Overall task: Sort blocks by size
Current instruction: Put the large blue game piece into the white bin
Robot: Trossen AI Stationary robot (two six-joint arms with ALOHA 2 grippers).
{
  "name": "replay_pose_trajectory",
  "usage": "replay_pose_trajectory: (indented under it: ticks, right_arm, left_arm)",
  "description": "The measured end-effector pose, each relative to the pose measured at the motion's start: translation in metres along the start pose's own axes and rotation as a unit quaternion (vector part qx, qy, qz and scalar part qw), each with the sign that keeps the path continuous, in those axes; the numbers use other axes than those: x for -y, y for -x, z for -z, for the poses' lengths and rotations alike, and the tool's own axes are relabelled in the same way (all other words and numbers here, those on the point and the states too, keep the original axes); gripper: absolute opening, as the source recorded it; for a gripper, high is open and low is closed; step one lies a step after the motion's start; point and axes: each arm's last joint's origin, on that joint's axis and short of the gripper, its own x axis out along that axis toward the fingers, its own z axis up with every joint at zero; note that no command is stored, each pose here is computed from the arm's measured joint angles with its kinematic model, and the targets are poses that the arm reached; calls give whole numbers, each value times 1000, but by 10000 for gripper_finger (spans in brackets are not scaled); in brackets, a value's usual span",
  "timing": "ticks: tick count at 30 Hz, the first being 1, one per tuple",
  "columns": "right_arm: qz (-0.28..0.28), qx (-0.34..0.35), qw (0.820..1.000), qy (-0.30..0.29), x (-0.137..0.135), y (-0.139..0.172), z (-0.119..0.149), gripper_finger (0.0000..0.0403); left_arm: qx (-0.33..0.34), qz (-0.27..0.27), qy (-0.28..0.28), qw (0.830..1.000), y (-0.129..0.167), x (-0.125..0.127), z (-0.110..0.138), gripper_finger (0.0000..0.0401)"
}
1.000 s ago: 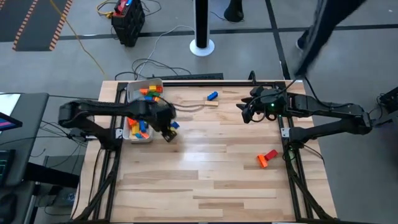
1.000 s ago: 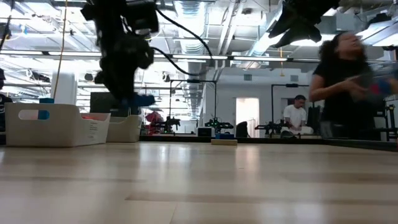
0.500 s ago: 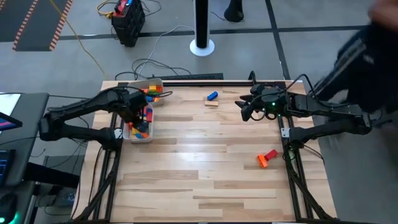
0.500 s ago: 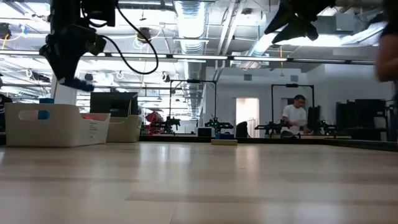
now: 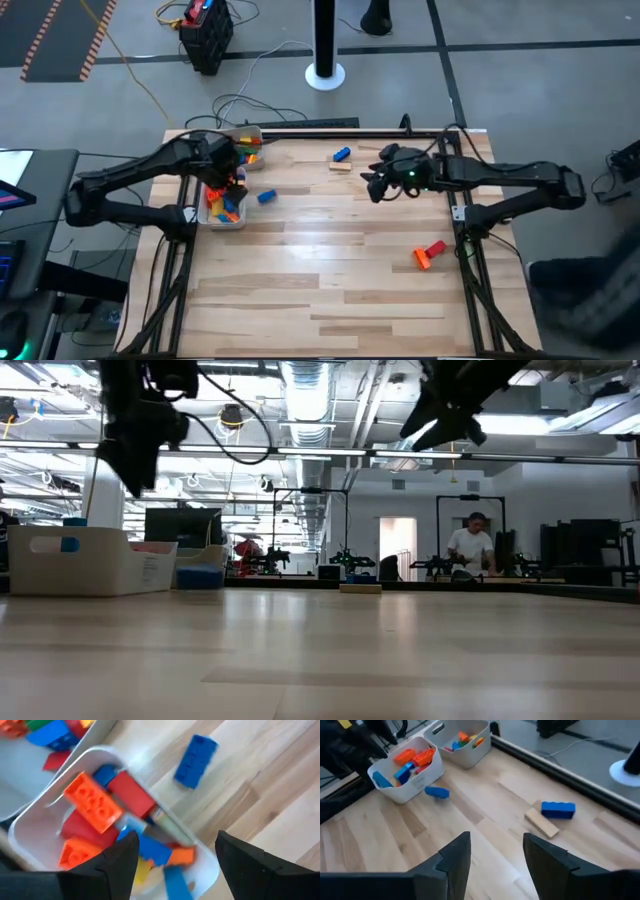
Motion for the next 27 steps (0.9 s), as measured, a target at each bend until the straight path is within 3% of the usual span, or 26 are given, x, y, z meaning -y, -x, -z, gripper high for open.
replay_pose_trajectory:
  ticks: [4,7,12,21,27]
  right_arm:
    - [-12,-30,999,-13,3,-14,2,207]
    - [-37,-58,998,-16,6,-27,3,207]
    - [-35,-76,996,-19,9,-44,5,207]
    - [-45,-63,997,-31,7,-37,2,207]
    - [-40,-69,996,-30,9,-35,3,207]
  left_arm:
    - [11,18,-8,1000,-9,6,-11,247]
    - [30,50,-48,997,-19,16,-23,247]
    - [15,52,-96,994,-56,36,-43,247]
    - [-47,53,-141,987,-118,64,-51,257]
    - [-27,81,-156,984,-126,71,-57,280]
